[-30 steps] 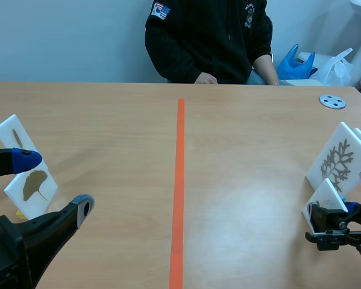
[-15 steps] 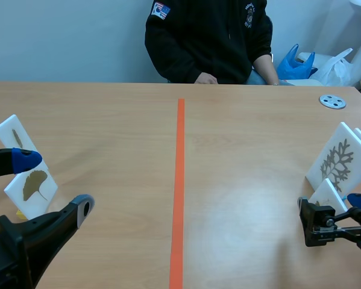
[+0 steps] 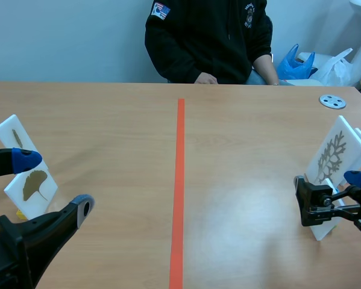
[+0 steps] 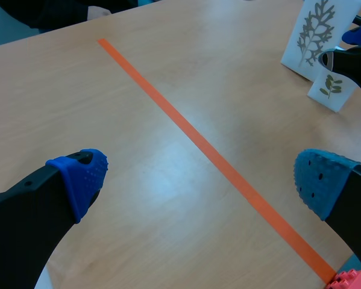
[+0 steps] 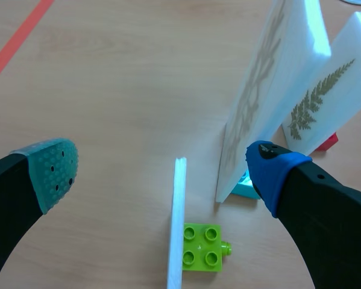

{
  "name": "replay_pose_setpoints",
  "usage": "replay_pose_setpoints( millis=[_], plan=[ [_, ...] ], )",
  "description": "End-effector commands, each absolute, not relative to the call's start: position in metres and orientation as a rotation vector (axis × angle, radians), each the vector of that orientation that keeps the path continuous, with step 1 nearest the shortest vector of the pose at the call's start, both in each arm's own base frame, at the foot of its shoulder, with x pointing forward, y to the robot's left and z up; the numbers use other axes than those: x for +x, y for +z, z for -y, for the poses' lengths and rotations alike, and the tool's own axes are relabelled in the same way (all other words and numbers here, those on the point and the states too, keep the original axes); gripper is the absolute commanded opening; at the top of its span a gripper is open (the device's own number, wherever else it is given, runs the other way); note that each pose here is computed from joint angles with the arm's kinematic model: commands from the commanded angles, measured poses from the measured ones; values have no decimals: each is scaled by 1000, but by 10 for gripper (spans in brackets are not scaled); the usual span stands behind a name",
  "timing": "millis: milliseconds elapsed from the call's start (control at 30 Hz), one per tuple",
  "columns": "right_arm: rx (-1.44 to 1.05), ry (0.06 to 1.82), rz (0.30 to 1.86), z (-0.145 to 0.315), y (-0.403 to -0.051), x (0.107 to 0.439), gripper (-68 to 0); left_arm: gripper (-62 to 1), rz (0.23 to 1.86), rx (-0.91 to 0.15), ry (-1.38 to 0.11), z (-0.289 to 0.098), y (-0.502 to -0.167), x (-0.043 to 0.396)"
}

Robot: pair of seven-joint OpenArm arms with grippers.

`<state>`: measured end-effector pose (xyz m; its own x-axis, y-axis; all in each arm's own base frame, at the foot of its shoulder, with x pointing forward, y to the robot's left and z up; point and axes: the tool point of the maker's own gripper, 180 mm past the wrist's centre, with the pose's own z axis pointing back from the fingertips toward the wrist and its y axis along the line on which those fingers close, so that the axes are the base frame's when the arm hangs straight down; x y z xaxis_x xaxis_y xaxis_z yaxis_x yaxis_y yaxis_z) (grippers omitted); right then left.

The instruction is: Sort the leaf by its shape. The table is split by an orange tape line. A compound leaf with several leaflets goes to the left side, a simple leaf with one blade goes to the right side. Return to the home posture when a red brick is placed on the table.

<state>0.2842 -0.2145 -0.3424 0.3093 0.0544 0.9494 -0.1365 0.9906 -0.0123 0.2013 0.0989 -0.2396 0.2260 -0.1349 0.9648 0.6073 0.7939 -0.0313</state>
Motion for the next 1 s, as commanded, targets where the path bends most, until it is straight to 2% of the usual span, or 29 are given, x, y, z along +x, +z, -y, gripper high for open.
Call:
replay_pose_setpoints(
  millis=[0, 367, 633, 700, 800, 967],
  plan=[
    [72, 146, 1307, 213, -323, 294, -102, 14, 1278, -458, -528, -98, -232, 204],
    [101, 228, 1345, 186, -286, 284, -102, 14, 1278, -458, -528, -98, -232, 204],
    [84, 305, 1406, 170, -236, 271, -101, 14, 1278, -458, -528, -98, -232, 204],
    [66, 326, 1402, 169, -224, 268, -76, 14, 1278, -458, -528, -98, -232, 204],
    [48, 356, 1391, 164, -210, 263, 4, 14, 1278, -459, -527, -98, -232, 204],
    [54, 416, 1352, 146, -196, 250, 4, 14, 1278, -458, -528, -98, -232, 204]
  ],
)
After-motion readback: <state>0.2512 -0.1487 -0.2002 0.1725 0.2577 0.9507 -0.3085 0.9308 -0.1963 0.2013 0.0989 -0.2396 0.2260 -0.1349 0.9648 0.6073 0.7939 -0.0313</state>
